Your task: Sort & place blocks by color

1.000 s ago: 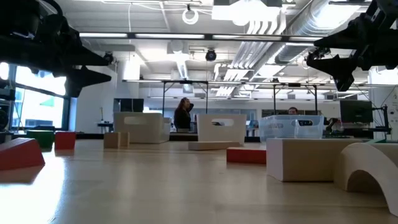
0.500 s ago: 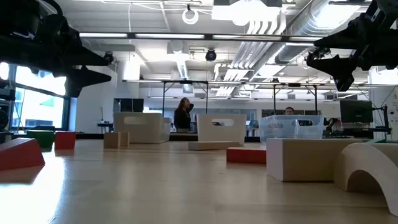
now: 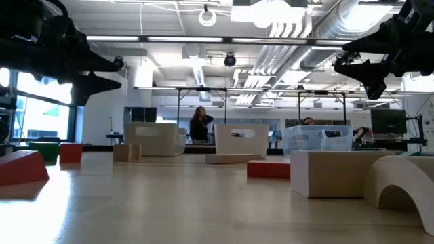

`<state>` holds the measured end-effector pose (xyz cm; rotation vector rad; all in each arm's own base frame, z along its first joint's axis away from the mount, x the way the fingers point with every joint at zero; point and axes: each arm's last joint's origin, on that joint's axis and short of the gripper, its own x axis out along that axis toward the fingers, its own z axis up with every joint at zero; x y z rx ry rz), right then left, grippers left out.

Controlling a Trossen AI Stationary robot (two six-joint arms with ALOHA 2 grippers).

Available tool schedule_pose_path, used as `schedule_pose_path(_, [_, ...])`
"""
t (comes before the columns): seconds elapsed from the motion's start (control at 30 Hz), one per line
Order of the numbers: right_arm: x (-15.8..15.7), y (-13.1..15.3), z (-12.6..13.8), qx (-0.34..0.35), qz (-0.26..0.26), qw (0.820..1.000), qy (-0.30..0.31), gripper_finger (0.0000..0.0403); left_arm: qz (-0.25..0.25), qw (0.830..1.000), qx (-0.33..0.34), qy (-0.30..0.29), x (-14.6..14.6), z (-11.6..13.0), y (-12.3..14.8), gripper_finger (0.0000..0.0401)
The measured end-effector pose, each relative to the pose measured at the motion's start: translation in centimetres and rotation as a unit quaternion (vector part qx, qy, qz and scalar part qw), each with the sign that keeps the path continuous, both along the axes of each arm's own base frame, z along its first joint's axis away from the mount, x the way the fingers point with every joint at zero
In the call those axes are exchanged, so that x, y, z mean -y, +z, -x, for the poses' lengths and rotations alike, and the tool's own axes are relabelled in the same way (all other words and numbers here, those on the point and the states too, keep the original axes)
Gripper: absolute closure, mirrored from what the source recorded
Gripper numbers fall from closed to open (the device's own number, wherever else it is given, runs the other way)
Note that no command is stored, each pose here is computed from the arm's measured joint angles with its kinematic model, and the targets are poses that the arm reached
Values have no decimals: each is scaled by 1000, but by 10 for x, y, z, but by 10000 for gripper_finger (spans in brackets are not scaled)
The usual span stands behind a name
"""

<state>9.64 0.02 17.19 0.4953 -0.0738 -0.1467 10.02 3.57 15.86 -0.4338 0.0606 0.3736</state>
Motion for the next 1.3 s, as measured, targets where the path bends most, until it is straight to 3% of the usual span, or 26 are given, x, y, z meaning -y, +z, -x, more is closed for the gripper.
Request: schedule_pose_path(1.3, [0, 0, 0, 1, -1, 1000, -5, 185, -5, 1000, -2, 4, 0, 0, 0, 174])
